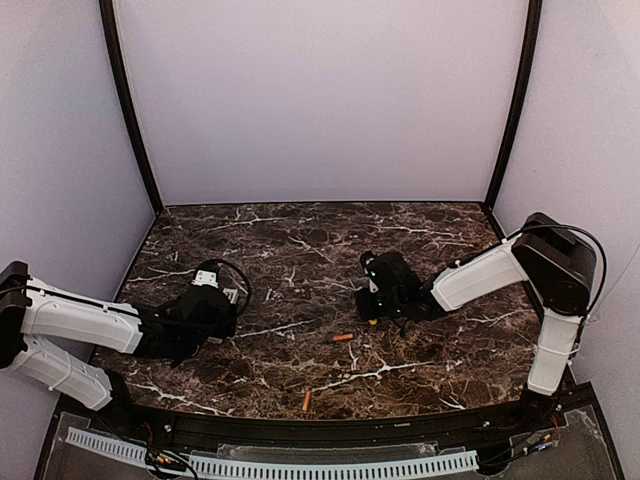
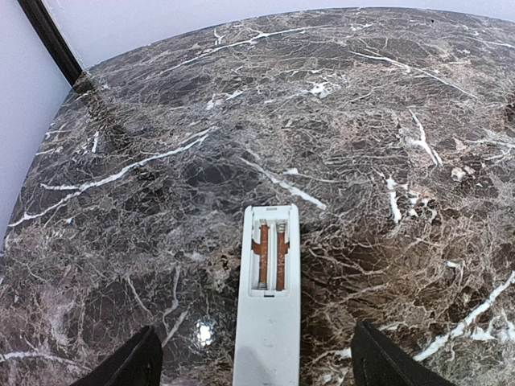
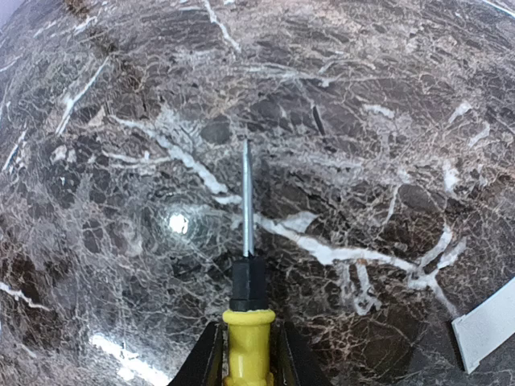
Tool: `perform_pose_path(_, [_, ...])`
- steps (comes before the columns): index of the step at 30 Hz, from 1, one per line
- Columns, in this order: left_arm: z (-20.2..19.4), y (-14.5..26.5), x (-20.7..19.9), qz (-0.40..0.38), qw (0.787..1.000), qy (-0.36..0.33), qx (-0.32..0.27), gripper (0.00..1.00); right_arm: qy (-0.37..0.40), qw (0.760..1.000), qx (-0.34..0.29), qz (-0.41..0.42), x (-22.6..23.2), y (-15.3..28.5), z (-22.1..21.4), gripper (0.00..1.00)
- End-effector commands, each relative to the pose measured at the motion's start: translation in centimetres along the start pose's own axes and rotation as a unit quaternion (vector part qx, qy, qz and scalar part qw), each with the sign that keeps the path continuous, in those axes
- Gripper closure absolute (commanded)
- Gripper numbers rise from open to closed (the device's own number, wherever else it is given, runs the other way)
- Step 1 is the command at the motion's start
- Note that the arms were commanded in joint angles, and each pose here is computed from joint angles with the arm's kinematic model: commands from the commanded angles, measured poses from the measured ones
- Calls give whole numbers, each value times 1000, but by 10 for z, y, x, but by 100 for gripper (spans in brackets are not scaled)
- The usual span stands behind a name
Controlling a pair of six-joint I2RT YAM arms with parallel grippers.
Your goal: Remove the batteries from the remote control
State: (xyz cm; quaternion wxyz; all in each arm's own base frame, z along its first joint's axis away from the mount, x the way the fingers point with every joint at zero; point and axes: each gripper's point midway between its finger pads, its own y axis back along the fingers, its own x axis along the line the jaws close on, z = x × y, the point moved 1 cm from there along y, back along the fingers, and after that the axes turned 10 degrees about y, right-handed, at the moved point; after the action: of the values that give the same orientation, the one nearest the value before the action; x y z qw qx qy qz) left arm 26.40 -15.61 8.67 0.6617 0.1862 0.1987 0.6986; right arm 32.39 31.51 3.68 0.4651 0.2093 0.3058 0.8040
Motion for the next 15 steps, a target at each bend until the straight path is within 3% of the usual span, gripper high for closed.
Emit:
perform_pose_path(1, [4,3,5,7,1000,-5,-3,19,-2,1000,29,9,1,-5,-16,76])
perform_pose_path(9, [15,8,-1,-8,1000,-16,-9,18,10,1000,8,17,5,10,9,69])
perform_pose_path(15, [50,23,-11,-34,997,-59,-45,14,38,998,-39,11,5,37,60,49])
